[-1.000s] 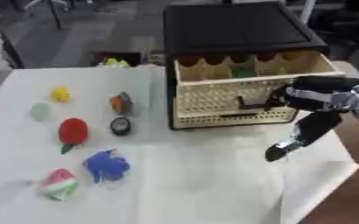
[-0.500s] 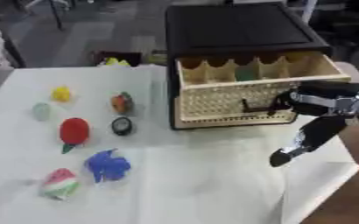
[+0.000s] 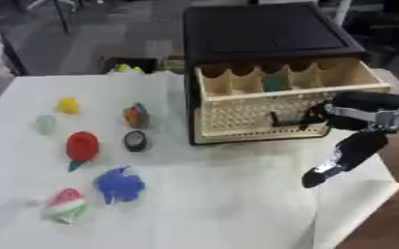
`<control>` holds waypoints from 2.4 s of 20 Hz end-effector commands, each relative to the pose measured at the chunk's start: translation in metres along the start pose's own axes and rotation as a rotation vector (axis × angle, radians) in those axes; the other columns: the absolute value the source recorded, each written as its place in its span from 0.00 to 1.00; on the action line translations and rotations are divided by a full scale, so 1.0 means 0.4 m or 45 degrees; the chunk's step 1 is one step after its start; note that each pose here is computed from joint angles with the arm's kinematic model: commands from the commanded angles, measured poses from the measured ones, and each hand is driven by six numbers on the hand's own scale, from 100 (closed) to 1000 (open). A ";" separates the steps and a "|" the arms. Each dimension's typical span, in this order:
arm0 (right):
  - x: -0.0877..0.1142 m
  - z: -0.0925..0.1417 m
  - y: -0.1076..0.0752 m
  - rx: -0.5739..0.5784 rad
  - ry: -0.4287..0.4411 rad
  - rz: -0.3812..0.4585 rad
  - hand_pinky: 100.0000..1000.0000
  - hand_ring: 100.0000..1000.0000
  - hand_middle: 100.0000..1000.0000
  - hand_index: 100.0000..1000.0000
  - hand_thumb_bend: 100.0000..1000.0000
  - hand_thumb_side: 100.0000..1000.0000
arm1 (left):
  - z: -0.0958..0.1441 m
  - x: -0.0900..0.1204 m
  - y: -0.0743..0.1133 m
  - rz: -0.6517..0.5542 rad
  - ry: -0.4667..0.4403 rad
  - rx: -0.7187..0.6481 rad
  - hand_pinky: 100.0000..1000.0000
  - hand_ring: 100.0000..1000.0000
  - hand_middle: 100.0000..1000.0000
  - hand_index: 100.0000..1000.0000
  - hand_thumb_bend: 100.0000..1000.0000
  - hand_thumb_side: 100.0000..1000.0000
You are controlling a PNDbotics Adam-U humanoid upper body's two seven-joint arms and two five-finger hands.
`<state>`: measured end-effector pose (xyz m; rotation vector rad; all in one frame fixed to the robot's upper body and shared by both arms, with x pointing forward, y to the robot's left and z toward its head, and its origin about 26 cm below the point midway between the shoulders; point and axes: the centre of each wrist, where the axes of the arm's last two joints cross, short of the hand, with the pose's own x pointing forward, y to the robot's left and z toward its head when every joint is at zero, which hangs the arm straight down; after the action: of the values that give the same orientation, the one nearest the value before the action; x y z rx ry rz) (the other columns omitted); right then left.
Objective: Pick up objects from table and place into drawer.
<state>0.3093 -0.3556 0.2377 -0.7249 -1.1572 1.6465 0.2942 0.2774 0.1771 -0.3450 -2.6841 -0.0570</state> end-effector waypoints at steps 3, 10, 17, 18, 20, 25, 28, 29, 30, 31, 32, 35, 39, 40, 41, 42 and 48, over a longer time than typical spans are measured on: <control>0.016 0.023 -0.031 -0.007 -0.032 0.045 0.00 0.00 0.00 0.74 1.00 0.66 | -0.014 0.013 0.007 -0.023 -0.020 -0.026 0.52 0.60 0.60 0.74 0.00 0.82; 0.039 0.024 -0.040 -0.012 -0.086 0.034 0.00 0.00 0.00 0.74 0.99 0.65 | -0.014 0.012 0.006 -0.021 -0.017 -0.027 0.52 0.60 0.60 0.74 0.00 0.82; 0.038 0.027 -0.038 -0.006 -0.070 0.029 0.00 0.00 0.00 0.74 0.99 0.64 | -0.014 0.013 0.008 -0.023 -0.017 -0.025 0.52 0.60 0.60 0.74 0.00 0.82; 0.036 0.028 -0.036 -0.004 -0.066 0.028 0.00 0.00 0.00 0.74 0.99 0.64 | -0.014 0.013 0.008 -0.024 -0.018 -0.025 0.52 0.60 0.60 0.74 0.00 0.82; 0.033 0.029 -0.033 0.000 -0.059 0.025 0.00 0.00 0.00 0.74 0.99 0.63 | -0.014 0.014 0.009 -0.026 -0.019 -0.023 0.52 0.60 0.60 0.74 0.00 0.82; 0.018 0.030 -0.021 0.001 -0.018 0.012 0.00 0.00 0.00 0.73 0.99 0.64 | -0.015 0.014 0.010 -0.028 -0.021 -0.021 0.52 0.60 0.60 0.74 0.00 0.82; 0.013 0.031 -0.016 0.002 -0.007 0.012 0.00 0.00 0.00 0.73 0.99 0.64 | -0.015 0.014 0.010 -0.028 -0.022 -0.020 0.52 0.60 0.60 0.74 0.00 0.82; 0.012 0.031 -0.016 0.002 -0.006 0.012 0.00 0.00 0.00 0.73 0.99 0.64 | -0.015 0.014 0.010 -0.028 -0.022 -0.020 0.52 0.60 0.60 0.74 0.00 0.82; 0.011 0.031 -0.015 0.003 -0.003 0.012 0.00 0.00 0.00 0.73 0.99 0.64 | -0.015 0.014 0.010 -0.028 -0.022 -0.020 0.52 0.60 0.60 0.74 0.00 0.82; 0.010 0.031 -0.014 0.003 -0.001 0.011 0.00 0.00 0.00 0.73 0.99 0.64 | -0.016 0.014 0.010 -0.028 -0.023 -0.020 0.52 0.60 0.60 0.74 0.00 0.82; 0.009 0.032 -0.013 0.002 0.002 0.011 0.00 0.00 0.00 0.73 0.99 0.64 | -0.016 0.014 0.010 -0.028 -0.024 -0.020 0.52 0.60 0.60 0.74 0.00 0.82; 0.009 0.033 -0.014 -0.002 0.004 0.015 0.00 0.00 0.00 0.73 1.00 0.64 | -0.016 0.014 0.010 -0.027 -0.024 -0.020 0.52 0.60 0.60 0.74 0.00 0.82; 0.012 0.035 -0.020 -0.023 0.004 0.027 0.00 0.00 0.00 0.73 1.00 0.66 | -0.016 0.014 0.009 -0.026 -0.022 -0.021 0.52 0.60 0.60 0.74 0.00 0.82; 0.012 0.036 -0.023 -0.031 0.006 0.033 0.00 0.00 0.00 0.73 1.00 0.67 | -0.016 0.014 0.009 -0.026 -0.023 -0.021 0.52 0.60 0.60 0.74 0.00 0.82; 0.012 0.037 -0.024 -0.039 0.009 0.035 0.00 0.00 0.00 0.73 1.00 0.67 | -0.016 0.014 0.009 -0.026 -0.023 -0.021 0.52 0.60 0.60 0.74 0.00 0.82; 0.012 0.038 -0.025 -0.045 0.011 0.036 0.00 0.00 0.00 0.73 1.00 0.67 | -0.016 0.014 0.010 -0.026 -0.022 -0.021 0.52 0.60 0.60 0.74 0.00 0.82; 0.009 0.038 -0.023 -0.050 0.023 0.034 0.00 0.00 0.00 0.73 1.00 0.68 | -0.017 0.014 0.010 -0.027 -0.021 -0.021 0.52 0.60 0.60 0.74 0.00 0.82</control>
<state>0.2997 -0.3517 0.2376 -0.7151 -1.1863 1.6371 0.2942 0.2776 0.1772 -0.3420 -2.6845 -0.0485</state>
